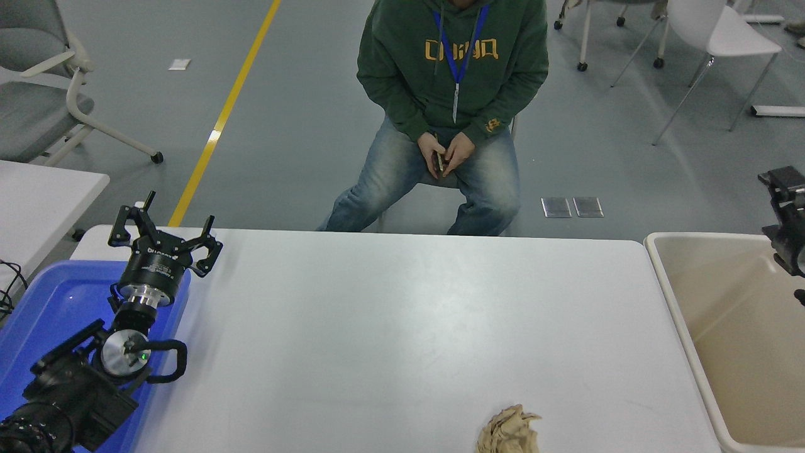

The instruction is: Clean the table surface

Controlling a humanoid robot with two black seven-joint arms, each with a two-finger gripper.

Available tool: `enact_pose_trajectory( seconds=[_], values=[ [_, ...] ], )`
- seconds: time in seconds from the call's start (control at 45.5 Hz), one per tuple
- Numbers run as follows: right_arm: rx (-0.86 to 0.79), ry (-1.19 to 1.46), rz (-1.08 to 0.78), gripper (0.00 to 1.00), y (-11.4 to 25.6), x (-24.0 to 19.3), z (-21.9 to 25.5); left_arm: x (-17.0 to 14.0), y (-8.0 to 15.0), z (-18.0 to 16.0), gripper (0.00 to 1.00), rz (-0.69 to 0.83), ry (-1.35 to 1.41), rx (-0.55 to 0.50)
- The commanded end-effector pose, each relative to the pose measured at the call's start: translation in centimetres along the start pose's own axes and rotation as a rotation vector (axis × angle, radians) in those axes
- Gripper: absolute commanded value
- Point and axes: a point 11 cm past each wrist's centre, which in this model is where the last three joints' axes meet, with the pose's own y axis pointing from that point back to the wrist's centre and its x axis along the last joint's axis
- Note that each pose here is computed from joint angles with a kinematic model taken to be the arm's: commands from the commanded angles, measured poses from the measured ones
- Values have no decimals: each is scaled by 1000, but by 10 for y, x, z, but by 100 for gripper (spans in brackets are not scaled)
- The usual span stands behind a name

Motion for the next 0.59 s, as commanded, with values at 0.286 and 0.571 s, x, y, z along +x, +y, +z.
enact_pose_trajectory(
  seconds=[0.286,0.571],
  values=[
    [123,-148,-293,100,28,-86,-50,0,0,0,100,0,0,1],
    [93,-285,-362,100,35,-139,-31,0,0,0,100,0,0,1]
  ],
)
